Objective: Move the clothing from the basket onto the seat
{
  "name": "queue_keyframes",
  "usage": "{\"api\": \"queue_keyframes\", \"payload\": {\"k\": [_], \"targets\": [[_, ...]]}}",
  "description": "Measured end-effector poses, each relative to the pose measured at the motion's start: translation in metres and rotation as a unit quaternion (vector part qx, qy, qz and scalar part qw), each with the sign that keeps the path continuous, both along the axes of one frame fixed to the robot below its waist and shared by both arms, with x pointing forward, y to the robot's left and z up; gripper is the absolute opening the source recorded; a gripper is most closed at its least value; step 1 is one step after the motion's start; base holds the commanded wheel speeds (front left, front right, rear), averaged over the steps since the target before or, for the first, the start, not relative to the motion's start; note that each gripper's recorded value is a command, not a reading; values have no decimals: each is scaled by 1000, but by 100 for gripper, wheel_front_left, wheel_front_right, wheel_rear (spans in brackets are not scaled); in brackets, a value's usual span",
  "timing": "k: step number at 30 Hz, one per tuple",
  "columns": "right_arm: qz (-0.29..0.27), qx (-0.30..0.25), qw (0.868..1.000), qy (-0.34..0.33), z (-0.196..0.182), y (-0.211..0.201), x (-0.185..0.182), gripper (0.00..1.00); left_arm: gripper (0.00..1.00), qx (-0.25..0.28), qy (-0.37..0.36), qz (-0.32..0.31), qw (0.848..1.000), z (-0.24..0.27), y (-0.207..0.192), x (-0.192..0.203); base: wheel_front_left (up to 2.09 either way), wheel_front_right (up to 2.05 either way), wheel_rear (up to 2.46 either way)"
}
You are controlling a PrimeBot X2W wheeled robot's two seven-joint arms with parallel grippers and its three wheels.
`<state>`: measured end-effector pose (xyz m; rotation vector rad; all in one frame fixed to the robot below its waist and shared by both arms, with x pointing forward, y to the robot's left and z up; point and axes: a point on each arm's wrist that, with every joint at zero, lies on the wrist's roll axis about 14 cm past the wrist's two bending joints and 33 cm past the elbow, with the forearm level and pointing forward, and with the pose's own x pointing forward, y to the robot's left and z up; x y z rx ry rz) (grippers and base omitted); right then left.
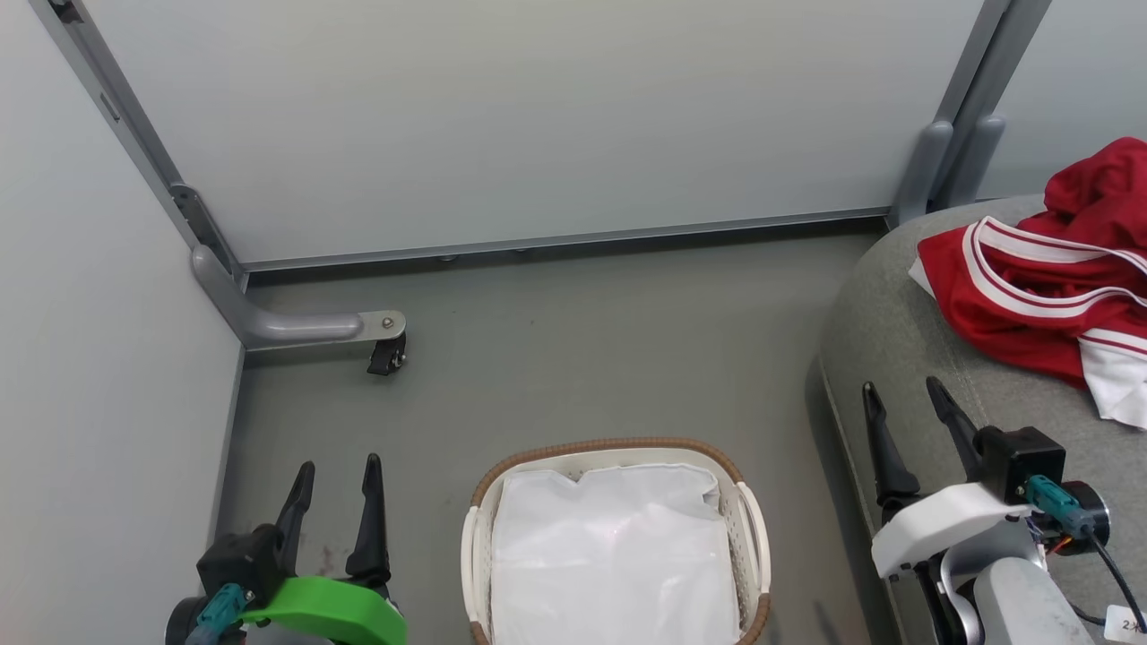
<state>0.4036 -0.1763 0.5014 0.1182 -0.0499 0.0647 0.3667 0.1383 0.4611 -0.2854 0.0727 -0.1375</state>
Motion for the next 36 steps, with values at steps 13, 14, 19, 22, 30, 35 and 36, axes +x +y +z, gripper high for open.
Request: {"api": "queue_keyframes", "payload": {"k": [13,14,19,22,30,35,36], "targets": [[3,13,1000,7,-6,3,-8,100,100,0,5,-3,1000,-4,-2,-3,0,0,0],[3,14,1000,7,-6,3,-8,100,100,-1,6,-4,1000,-4,-3,-3,0,0,0],[3,15,1000,7,-6,3,-9,100,100,-2,6,-5,1000,-4,-3,-3,0,0,0],[3,16,1000,8,-6,3,-9,100,100,-3,0,-5,1000,0,-4,-2,0,0,0],[2,23,999,36,-24,5,-17,0,0,0,13,-3,1000,-8,-3,-6,0,0,0],[-10,62,997,54,-31,1,-19,0,0,-32,29,10,999,-12,2,-6,0,0,0],[-13,72,996,55,-31,0,-18,0,0,-41,32,15,999,-12,3,-6,0,0,0]]}}
